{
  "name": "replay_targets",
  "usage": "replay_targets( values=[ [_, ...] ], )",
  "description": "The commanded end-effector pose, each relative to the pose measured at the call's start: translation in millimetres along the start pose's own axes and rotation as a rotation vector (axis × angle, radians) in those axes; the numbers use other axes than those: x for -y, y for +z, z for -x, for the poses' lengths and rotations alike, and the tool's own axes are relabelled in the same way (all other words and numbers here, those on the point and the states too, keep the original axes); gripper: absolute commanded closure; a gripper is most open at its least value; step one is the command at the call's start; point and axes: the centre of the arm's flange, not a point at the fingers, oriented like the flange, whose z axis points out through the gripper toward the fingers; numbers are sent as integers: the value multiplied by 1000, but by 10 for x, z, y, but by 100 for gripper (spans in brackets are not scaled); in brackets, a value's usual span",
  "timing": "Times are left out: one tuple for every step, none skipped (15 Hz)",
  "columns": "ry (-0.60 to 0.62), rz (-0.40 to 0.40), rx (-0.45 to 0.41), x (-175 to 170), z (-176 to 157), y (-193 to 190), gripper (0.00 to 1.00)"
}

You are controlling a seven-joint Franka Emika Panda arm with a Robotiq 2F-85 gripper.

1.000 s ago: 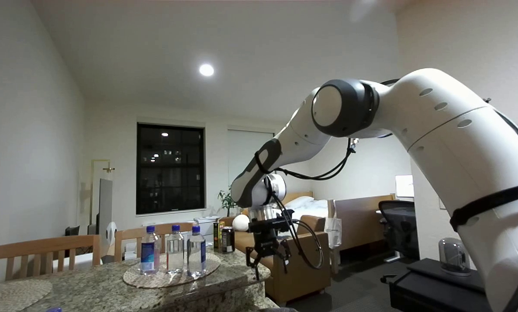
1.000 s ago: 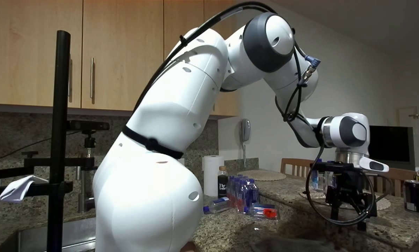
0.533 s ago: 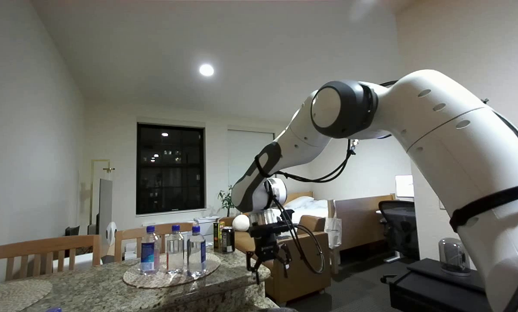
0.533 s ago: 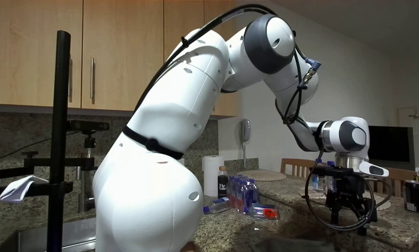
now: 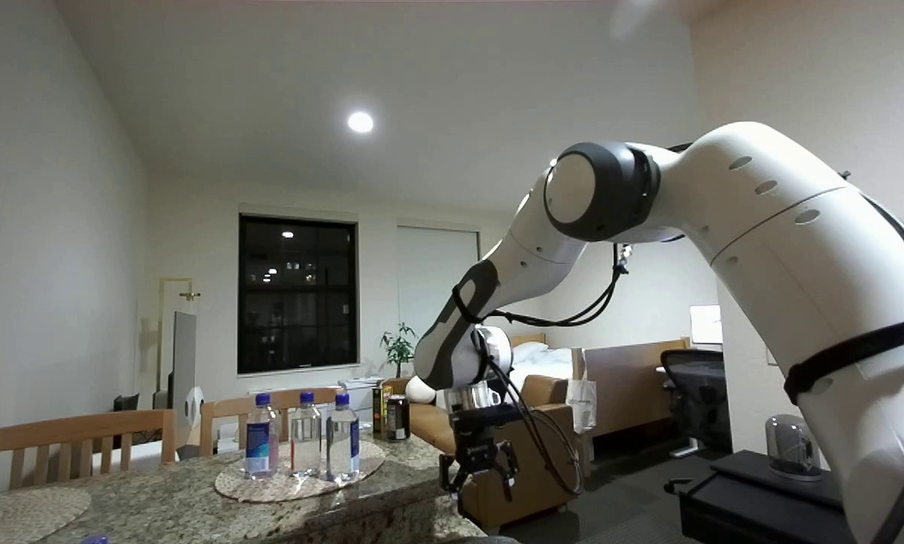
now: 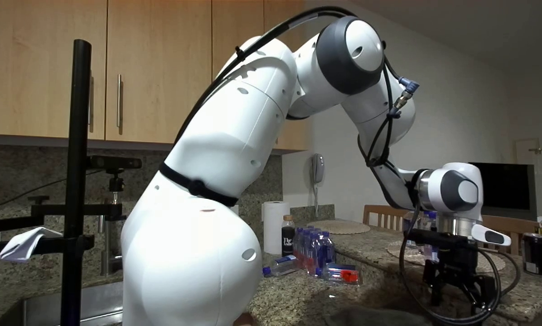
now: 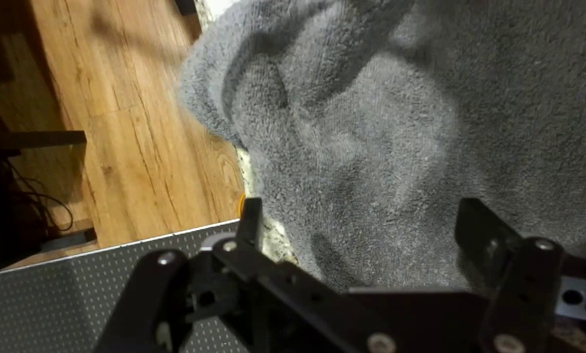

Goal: Move the grey towel to the left.

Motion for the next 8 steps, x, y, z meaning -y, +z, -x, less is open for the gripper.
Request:
replay_targets(
  values=[
    [-113,-31,2,-204,33,91,0],
    [-136,-30,5,-248,-2,104,0],
    [-162,-30,15,-288,-42,114,0],
    [-180,-27,24,-320,-69,124,0],
    [-202,-26,36,-351,-95,149,0],
    [-222,-29,49,-379,-118,179,0],
    [-236,-33,58,-403,-133,207,0],
    [-250,-36,67,-427,-163,237,0]
  ],
)
